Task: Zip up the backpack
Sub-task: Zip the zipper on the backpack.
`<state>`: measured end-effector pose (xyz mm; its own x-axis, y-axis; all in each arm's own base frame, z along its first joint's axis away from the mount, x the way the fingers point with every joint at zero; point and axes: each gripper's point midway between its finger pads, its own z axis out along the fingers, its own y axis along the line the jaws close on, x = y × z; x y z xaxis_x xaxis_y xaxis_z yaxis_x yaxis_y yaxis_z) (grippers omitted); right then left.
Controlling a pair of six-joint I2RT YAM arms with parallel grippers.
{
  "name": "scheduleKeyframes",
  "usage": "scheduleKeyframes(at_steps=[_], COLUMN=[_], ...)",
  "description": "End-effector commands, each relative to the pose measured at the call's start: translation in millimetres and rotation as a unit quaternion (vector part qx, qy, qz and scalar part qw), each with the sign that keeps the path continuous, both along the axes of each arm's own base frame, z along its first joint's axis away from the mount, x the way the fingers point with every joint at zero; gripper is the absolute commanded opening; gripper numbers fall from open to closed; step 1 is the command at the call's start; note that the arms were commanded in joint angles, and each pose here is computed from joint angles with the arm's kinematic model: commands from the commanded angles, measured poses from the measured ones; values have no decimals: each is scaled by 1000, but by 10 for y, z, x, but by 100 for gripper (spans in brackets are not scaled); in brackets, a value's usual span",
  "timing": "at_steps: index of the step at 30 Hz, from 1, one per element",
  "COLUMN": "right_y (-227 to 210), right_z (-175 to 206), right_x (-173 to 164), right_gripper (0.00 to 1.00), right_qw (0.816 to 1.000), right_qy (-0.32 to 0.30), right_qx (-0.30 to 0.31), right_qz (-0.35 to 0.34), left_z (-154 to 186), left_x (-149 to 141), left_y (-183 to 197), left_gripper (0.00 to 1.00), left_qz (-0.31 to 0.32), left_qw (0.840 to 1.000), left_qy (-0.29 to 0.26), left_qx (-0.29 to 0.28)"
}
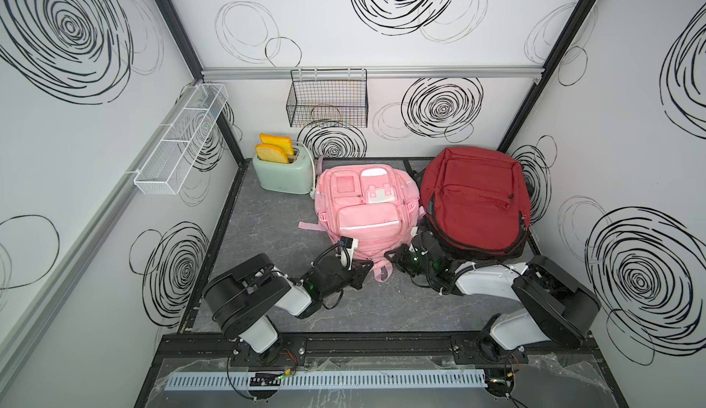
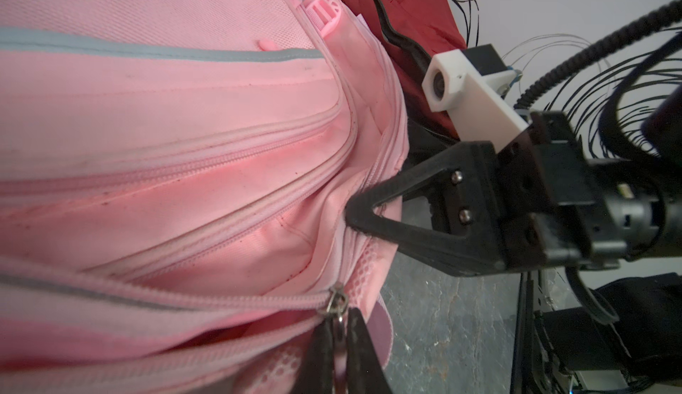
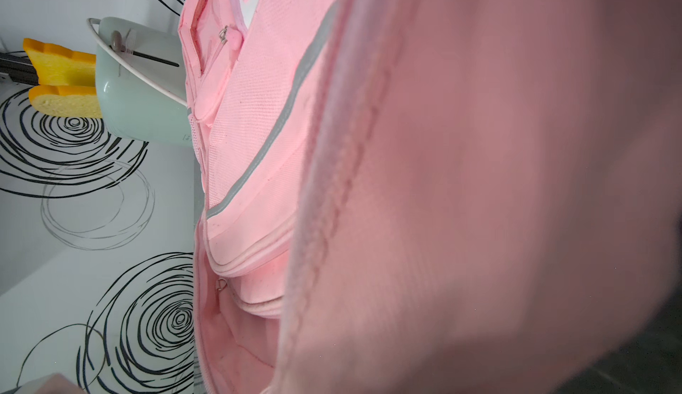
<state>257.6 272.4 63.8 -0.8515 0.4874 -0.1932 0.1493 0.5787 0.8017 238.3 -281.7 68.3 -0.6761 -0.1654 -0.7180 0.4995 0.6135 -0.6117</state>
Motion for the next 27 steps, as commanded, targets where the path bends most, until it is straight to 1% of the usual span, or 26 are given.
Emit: scheduleKeyframes(at_steps=[1,6,8,12,21,24,27], right_y=[-16,113,165,170,59,15,-76], right_z=[327,536,615,738,1139,1233,1254], right_x=[196,254,261,284,295,282,306], right_gripper=[0,0,0,0,0,0,0], right_qw=[998,992,987,975,941,933,929], right_qy=[-53,-99,-119,-151,-216,-228,-229], right_qx=[7,-59,-83,-128,-212,-228,-247], right_qz=[-17,43,70,101,150,159,151], left_z=[150,150,150,148,139,138,131], left_x=[-8,-11,-8,-8,0,8,7], left_y=[-80,-80,-78,-77,-69,-69,-68], left_gripper=[0,0,0,0,0,0,0], left_qz=[-13,-14,-13,-13,-9,-8,-8], left_qw=[999,999,999,999,1000,1000,1000], left_qy=[-21,-21,-21,-20,-20,-20,-19], left_qx=[-24,-24,-24,-23,-21,-20,-20])
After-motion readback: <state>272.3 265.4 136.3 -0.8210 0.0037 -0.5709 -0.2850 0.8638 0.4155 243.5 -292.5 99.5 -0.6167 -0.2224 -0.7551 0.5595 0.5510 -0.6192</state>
